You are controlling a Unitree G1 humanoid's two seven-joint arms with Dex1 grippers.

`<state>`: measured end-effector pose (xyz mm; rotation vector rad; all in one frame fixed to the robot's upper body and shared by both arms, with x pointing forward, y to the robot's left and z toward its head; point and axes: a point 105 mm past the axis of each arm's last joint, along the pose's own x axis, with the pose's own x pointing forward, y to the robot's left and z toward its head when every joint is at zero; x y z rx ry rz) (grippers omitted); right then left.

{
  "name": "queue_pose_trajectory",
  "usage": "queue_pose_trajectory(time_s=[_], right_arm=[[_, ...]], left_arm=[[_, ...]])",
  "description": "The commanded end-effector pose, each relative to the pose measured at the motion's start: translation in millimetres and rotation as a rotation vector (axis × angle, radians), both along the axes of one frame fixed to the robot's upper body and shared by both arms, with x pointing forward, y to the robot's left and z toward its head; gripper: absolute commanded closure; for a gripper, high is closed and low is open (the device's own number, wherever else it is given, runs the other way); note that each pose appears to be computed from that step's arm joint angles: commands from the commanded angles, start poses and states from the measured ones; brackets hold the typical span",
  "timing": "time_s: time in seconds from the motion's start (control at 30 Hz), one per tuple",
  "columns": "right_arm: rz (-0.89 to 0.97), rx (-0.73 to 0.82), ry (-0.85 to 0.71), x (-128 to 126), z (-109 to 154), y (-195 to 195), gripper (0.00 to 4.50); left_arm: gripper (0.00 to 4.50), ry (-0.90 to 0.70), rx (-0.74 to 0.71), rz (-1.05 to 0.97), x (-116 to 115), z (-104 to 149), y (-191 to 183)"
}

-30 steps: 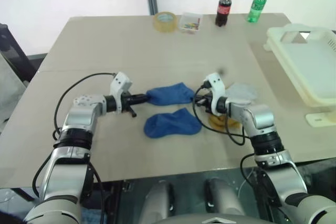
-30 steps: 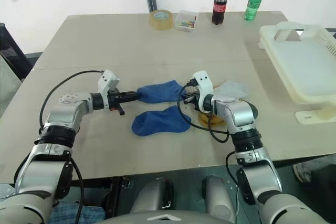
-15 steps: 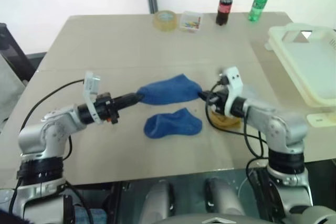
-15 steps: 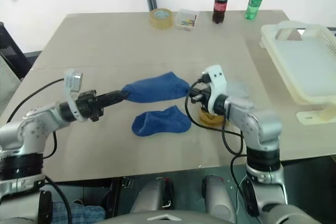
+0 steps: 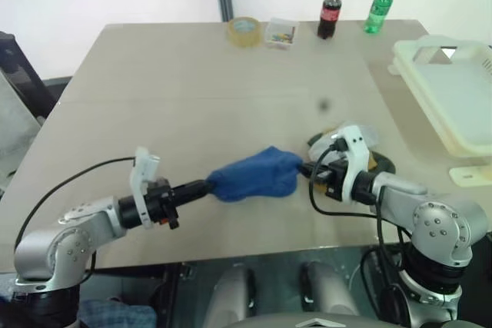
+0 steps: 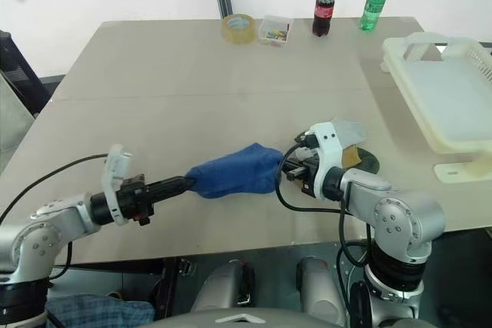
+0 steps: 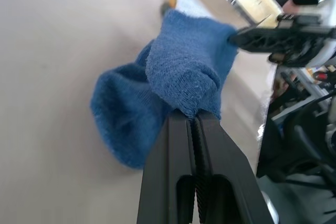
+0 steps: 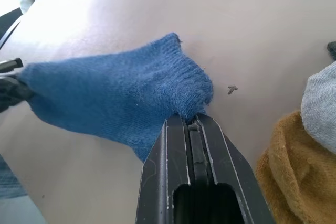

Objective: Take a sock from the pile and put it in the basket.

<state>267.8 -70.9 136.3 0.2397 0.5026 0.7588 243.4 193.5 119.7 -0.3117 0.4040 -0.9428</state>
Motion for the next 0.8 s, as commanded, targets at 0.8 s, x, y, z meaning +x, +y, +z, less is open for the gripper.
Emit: queue_pose_trajectory(time_s=[0.8], right_arm=[[-0.031,-0.037,0.024,-9,-19,6,4.50]], left_arm=[[4.48,-0.040,0.115,-0.039,13,-18,2]])
